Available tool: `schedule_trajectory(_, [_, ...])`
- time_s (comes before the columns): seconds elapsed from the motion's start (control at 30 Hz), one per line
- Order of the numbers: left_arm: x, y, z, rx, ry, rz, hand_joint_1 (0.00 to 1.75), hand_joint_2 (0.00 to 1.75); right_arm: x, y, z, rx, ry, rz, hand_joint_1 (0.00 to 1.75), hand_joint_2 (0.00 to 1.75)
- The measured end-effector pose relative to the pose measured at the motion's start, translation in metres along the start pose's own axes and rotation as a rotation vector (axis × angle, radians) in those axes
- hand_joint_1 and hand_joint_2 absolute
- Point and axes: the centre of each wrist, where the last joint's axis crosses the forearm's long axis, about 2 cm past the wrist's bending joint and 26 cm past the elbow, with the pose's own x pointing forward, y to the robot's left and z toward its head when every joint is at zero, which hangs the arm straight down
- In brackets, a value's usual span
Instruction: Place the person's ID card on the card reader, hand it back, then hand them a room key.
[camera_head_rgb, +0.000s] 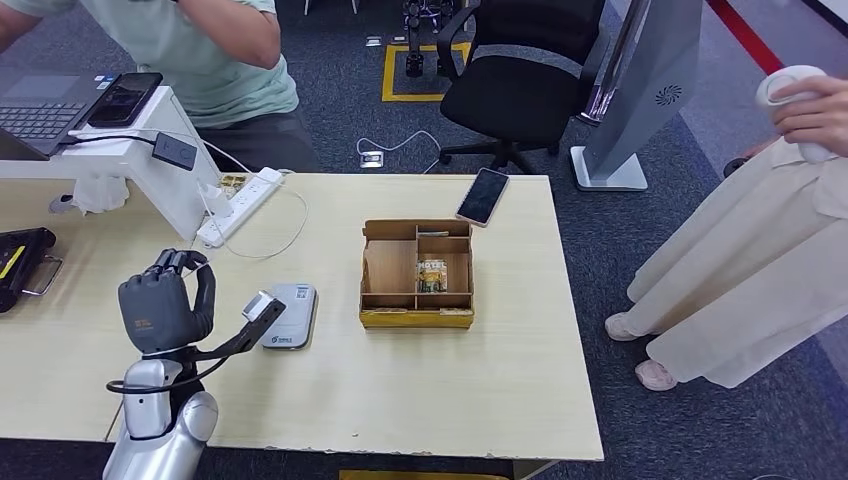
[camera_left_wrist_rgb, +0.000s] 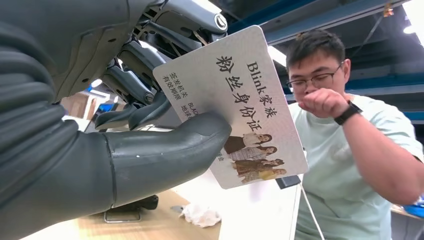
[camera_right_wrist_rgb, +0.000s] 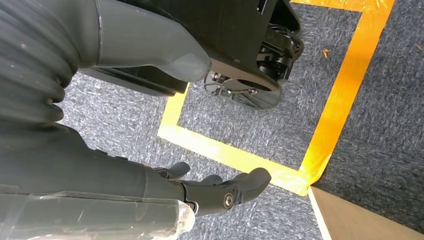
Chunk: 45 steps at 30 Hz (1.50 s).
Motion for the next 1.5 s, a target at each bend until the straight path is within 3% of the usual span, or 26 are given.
schedule_trajectory(0.47, [0.009, -0.004, 0.050, -0.125, -0.060, -0.058, 1.75, 1.75, -0.001, 0.000, 0.000, -0.007, -0.003, -0.013, 0.00, 1.75])
schedule_trajectory(0.73, [0.010, -0.005, 0.054, -0.138, -0.060, -0.057, 1.75, 1.75, -0.001, -0.001, 0.000, -0.005, -0.003, -0.008, 0.00, 1.75])
schedule_trajectory(0.87, [0.016, -0.018, 0.061, -0.190, -0.017, -0.014, 1.75, 1.75, 0.001, -0.002, -0.001, 0.006, -0.009, 0.000, 0.00, 1.75])
schedule_trajectory(1.5, [0.030, -0.040, 0.043, -0.236, -0.046, -0.009, 1.75, 1.75, 0.009, -0.001, -0.005, 0.014, -0.020, 0.011, 0.00, 1.75])
